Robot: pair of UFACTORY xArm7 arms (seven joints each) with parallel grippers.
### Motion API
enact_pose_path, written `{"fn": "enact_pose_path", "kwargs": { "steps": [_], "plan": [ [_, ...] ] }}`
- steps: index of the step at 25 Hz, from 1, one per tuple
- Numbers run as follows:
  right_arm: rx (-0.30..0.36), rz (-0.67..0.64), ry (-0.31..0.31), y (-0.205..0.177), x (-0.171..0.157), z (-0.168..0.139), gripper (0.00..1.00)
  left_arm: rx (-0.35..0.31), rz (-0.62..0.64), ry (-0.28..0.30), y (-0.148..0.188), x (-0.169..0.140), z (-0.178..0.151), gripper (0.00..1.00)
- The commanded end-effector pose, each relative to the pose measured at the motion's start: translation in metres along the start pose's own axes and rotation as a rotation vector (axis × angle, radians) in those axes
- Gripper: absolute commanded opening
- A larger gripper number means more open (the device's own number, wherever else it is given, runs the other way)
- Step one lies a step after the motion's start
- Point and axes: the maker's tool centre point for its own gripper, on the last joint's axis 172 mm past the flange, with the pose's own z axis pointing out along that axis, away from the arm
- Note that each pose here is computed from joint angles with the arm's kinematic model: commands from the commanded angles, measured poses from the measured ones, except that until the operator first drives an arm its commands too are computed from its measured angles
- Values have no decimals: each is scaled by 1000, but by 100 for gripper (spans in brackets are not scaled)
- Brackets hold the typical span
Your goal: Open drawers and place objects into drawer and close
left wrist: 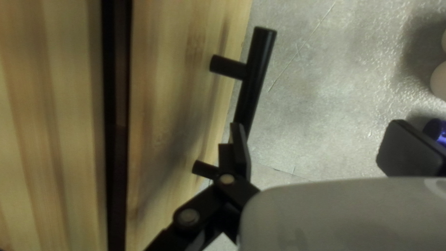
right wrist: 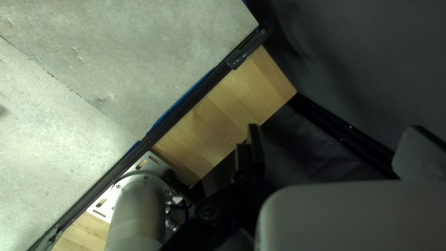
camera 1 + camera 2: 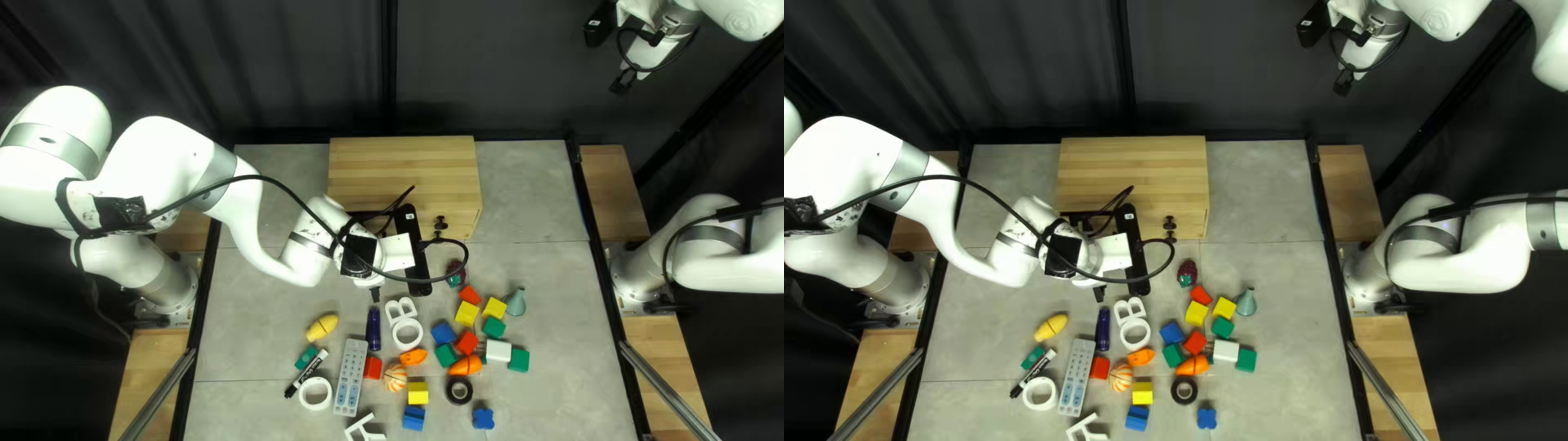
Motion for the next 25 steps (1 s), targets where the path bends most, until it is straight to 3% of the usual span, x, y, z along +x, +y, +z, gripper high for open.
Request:
{"fn": "enact_pose_path", "kwargs": {
  "steps": [1, 25],
  "plan": [
    [0, 0, 0, 0, 0, 0, 100, 13, 5, -5, 2, 0, -1, 100],
    [0, 0, 0, 0, 0, 0, 100, 82, 19, -24, -3, 3, 7, 100]
  ]
}}
